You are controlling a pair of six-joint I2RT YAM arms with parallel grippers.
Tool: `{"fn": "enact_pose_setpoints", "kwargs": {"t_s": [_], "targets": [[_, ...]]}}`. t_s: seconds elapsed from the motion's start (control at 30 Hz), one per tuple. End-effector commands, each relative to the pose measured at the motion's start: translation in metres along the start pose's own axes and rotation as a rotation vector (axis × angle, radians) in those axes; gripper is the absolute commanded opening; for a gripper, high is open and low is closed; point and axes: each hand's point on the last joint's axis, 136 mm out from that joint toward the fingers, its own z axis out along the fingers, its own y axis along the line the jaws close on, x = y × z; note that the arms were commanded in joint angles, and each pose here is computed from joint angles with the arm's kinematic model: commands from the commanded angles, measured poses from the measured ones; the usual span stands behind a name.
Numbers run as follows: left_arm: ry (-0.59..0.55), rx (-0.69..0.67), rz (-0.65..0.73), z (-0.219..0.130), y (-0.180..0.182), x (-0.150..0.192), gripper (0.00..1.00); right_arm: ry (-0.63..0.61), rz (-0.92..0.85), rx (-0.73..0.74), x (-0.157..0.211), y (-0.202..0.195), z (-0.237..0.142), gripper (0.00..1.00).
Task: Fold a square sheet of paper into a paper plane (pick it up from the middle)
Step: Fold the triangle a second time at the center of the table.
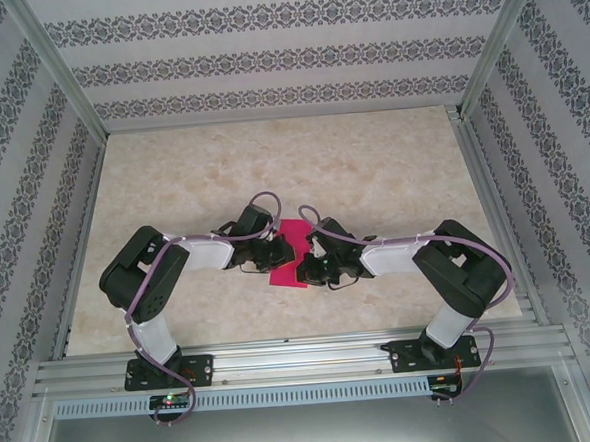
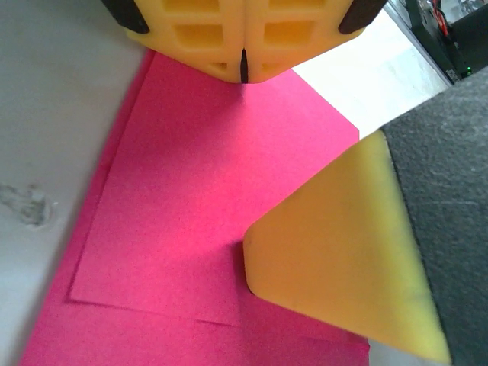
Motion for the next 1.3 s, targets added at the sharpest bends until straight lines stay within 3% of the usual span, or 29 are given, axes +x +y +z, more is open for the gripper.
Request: {"fn": "enact_pose_setpoints", "kwargs": {"t_s": [0.0,0.67,1.03,1.27], "targets": [[-0.050,-0.084,-0.022,-0.001,0.032,-0.013,0.10,0.081,0.068,0.205,0.026,-0.057,0.004,0.00],[-0.118,-0.072,-0.057,-0.023,0.062,-0.047,0.11,0.089,0.076,0.192,0.025,-0.056,0.007,0.00],[-0.151,-0.031,0.037,-0.053,0.028,-0.062,0.15,0.093,0.069,0.180,0.023,-0.051,0.008,0.00],[-0.123,0.069,0.088,-0.059,-0.007,-0.040,0.16,0.092,0.071,0.178,0.021,-0.050,0.007,0.00]]}}
